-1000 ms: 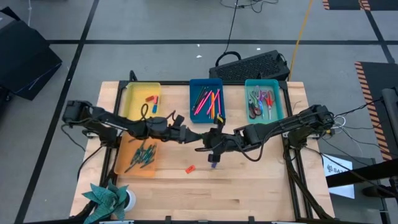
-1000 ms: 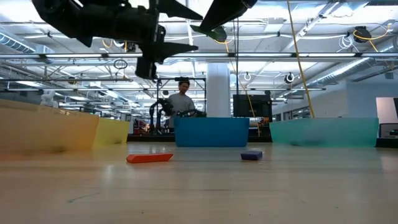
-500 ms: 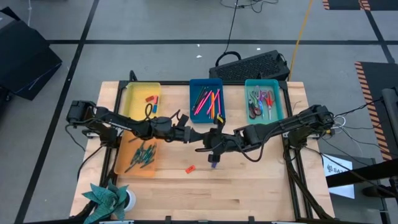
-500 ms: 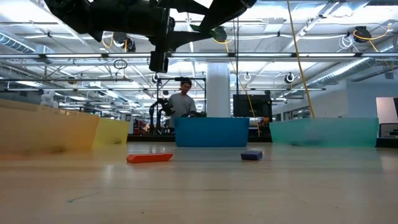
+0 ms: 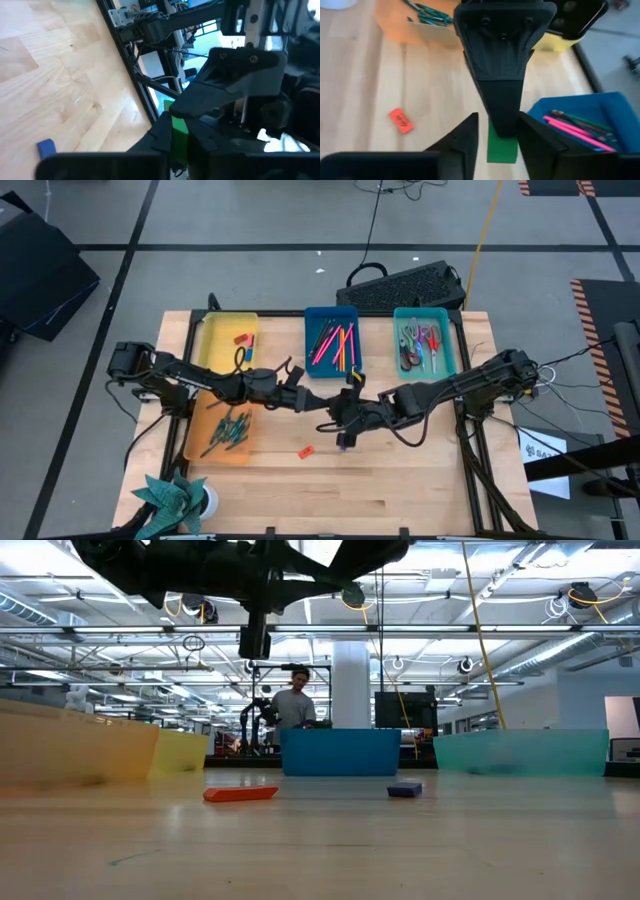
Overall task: Sort crayons/erasers/pens/pencils in bins
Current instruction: Put the green eraser into the yellow bin
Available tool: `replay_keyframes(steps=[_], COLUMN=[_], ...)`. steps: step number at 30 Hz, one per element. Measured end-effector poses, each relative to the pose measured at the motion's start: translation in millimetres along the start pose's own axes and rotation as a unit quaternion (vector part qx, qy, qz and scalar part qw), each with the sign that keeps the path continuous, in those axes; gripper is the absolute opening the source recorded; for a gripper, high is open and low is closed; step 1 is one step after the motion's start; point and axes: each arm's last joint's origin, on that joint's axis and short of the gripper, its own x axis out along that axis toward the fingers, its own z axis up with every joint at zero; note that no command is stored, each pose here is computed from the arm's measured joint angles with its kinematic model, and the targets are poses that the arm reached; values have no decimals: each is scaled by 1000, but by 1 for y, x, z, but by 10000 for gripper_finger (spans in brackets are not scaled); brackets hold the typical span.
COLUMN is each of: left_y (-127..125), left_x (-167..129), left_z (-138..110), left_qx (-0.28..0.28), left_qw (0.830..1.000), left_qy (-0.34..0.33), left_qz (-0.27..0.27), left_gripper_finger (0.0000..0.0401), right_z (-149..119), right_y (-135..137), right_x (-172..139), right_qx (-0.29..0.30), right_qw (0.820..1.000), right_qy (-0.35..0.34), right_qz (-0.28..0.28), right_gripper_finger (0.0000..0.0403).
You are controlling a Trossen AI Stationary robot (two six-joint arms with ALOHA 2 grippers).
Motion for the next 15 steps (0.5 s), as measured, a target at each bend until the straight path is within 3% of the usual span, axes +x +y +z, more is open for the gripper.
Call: replay_keyframes(steps=[2,8,12,15], left_y=[1,6,4,1], left_x=[0,0,-11,-32], left_z=[0,0,14,29], left_qx=[8,19,42,70], left_qw=[1000,999,996,988], left_qy=[1,3,-35,-34], left_qz=[3,28,72,132], left_gripper_finger=[16,16,16,16], right_z=[-1,-6,-13,-18], right_y=[1,6,12,13], right_x=[0,-9,-27,-40], right_qx=[17,27,30,41], right_qw=[1000,999,997,996], right_qy=[5,26,48,62], right_qz=[14,27,59,51], right_gripper_finger=[136,178,191,193])
